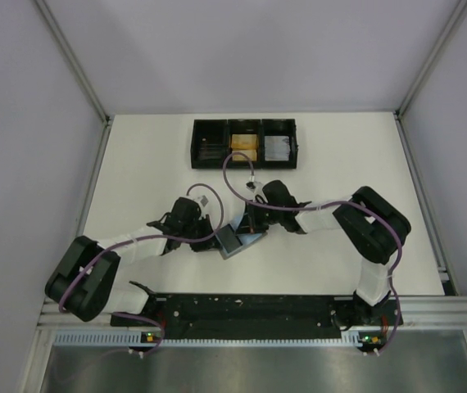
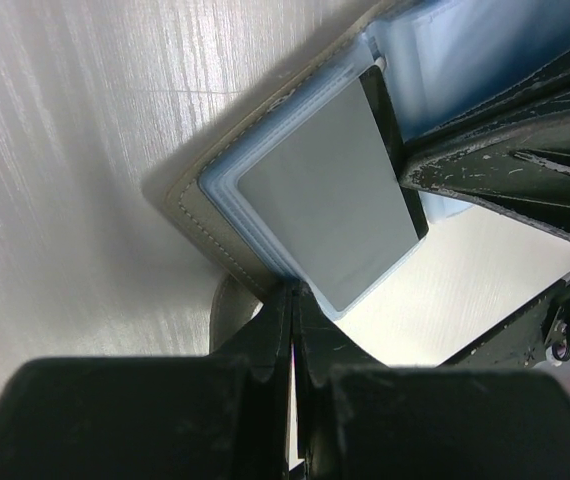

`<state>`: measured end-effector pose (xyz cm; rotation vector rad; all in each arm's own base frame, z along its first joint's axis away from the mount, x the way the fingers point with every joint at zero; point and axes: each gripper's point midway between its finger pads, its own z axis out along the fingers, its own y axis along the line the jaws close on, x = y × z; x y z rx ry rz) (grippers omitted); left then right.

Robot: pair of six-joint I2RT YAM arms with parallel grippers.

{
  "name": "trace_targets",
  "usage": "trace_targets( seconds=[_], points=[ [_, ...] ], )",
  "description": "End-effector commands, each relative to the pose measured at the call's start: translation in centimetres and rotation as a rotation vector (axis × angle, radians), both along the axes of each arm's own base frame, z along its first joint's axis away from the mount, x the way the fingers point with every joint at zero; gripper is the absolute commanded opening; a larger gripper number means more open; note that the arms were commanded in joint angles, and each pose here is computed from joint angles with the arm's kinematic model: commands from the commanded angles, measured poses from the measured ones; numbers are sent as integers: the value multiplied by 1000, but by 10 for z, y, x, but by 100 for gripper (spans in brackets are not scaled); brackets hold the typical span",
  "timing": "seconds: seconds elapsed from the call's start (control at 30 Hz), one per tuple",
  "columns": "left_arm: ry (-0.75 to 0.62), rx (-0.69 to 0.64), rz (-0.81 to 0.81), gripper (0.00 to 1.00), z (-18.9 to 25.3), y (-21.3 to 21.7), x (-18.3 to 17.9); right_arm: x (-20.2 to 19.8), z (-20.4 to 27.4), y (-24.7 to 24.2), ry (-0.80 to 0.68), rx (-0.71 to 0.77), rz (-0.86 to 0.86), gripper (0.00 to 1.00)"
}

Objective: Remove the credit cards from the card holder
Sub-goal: Remove the credit card from the card holder.

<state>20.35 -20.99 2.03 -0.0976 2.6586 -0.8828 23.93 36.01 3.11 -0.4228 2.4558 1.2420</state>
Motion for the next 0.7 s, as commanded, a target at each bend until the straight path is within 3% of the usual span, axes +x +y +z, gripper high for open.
trace_targets(
  seconds=[0.0, 0.5, 0.57, 0.67],
  points=[
    [1, 138, 26, 0, -25, 20, 1, -14, 16, 6, 34, 102, 68, 0],
    [4, 161, 9, 0, -25, 23, -1, -9, 15, -8, 56, 153, 24, 0],
    [-1, 159, 7, 0, -24, 22, -1, -9, 16, -6, 69, 161, 30, 9],
    [-3, 161, 2, 0, -24, 21, 0, -8, 14, -3, 79, 164, 35, 15]
  ],
)
